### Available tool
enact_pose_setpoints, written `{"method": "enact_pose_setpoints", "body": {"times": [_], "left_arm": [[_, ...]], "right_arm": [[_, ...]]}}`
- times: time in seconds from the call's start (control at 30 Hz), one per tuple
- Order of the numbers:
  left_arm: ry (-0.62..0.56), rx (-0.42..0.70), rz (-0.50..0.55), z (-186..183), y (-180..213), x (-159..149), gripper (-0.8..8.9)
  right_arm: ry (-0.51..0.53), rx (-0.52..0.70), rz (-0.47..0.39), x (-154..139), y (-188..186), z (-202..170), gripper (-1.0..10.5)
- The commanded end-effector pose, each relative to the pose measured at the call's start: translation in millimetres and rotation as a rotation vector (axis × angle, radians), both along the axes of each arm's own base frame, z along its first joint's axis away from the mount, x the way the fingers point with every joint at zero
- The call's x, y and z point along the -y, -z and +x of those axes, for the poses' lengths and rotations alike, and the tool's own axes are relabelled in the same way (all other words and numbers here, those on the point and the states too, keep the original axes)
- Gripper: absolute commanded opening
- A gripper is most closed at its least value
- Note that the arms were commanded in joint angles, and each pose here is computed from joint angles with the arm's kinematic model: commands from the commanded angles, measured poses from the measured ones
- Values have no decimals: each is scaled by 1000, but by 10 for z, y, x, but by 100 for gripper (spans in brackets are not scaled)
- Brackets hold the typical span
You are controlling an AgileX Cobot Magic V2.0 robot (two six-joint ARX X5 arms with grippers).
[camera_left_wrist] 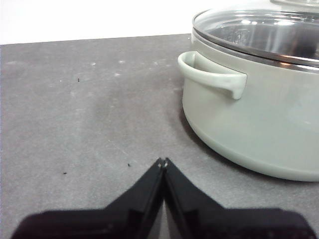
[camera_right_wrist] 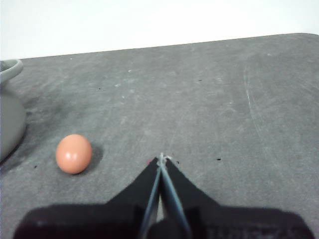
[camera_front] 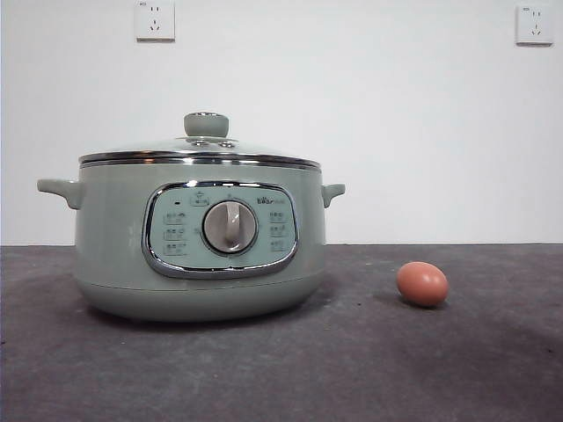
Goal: Pick up the egg,open the lid,put the egg in the pot,close the lid
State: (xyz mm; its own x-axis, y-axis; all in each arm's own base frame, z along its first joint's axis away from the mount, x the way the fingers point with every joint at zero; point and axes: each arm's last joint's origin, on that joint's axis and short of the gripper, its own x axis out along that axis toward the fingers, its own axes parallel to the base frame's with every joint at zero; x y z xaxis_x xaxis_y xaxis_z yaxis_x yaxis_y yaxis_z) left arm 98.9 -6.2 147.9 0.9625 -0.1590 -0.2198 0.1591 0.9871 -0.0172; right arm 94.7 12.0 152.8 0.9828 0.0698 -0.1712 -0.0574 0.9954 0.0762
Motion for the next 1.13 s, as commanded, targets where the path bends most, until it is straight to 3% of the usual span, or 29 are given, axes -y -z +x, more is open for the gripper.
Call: {"method": "enact_pose_setpoints", "body": {"times": [0.03,0.37,0.57,0.87,1.03,1.13], "left_arm": [[-5,-8,-10,4,31,-2,-4],[-7,2,-21,6,18,-2,-5],[-23,19,-100,-6,-103,-2,-6],[-27,36,-176,-85,-665,-1,-6],[2,44,-170,-102,-1099,6,-6],[33,31,-167,-87,-1352,15,-6]], "right_arm": [[3,-6,10,0,27,5,1],[5,-5,21,0,24,5,0],[11,27,71,2,-94,-12,-9],[8,145,130,18,-717,-121,-11],[0,102,117,17,-1128,-132,-11],[-18,54,62,10,-1381,-117,-11]]}}
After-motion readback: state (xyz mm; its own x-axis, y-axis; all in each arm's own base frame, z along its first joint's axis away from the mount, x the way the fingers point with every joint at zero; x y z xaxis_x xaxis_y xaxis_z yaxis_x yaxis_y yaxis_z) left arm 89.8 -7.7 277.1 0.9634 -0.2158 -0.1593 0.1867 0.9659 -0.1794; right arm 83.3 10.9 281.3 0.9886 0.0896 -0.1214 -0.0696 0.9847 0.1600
